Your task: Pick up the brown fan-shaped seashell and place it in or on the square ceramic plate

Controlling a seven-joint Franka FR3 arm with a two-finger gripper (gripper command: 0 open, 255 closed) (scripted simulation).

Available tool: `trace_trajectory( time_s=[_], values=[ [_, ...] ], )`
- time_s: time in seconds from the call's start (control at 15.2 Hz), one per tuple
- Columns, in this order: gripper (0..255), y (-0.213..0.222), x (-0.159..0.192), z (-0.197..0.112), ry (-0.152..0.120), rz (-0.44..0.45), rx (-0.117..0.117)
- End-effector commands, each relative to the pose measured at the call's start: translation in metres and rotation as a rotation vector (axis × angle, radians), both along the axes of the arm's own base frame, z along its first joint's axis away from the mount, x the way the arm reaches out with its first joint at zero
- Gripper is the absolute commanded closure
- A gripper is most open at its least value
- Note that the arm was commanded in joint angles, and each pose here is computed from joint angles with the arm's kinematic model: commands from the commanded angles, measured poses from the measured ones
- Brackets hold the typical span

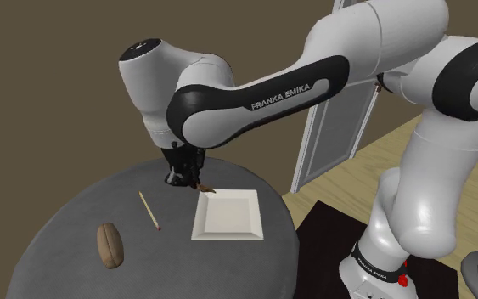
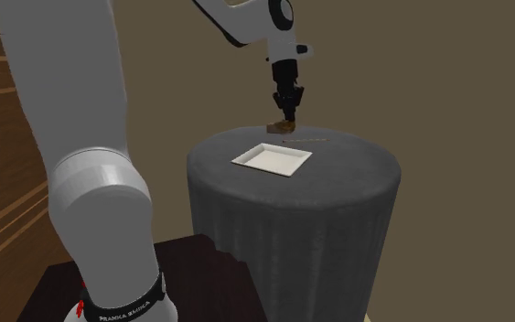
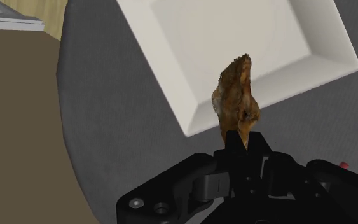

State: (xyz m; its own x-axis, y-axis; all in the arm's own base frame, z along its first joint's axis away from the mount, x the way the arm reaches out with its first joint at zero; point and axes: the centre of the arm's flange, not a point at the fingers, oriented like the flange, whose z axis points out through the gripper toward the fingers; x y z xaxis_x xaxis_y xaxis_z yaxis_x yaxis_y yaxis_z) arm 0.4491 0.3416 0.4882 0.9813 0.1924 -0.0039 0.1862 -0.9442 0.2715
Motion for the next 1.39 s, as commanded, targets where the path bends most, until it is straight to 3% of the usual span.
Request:
trace_trajectory(
  time_s=[0.0,0.26,1.32],
  values=[
    [255,-0.019,-0.019,0.002,0.000,0.000,0.000],
    [255,-0.053,-0.051,0.005,0.000,0.000,0.000],
    [255,-0.053,-0.051,-0.075,0.000,0.000,0.000]
  ],
)
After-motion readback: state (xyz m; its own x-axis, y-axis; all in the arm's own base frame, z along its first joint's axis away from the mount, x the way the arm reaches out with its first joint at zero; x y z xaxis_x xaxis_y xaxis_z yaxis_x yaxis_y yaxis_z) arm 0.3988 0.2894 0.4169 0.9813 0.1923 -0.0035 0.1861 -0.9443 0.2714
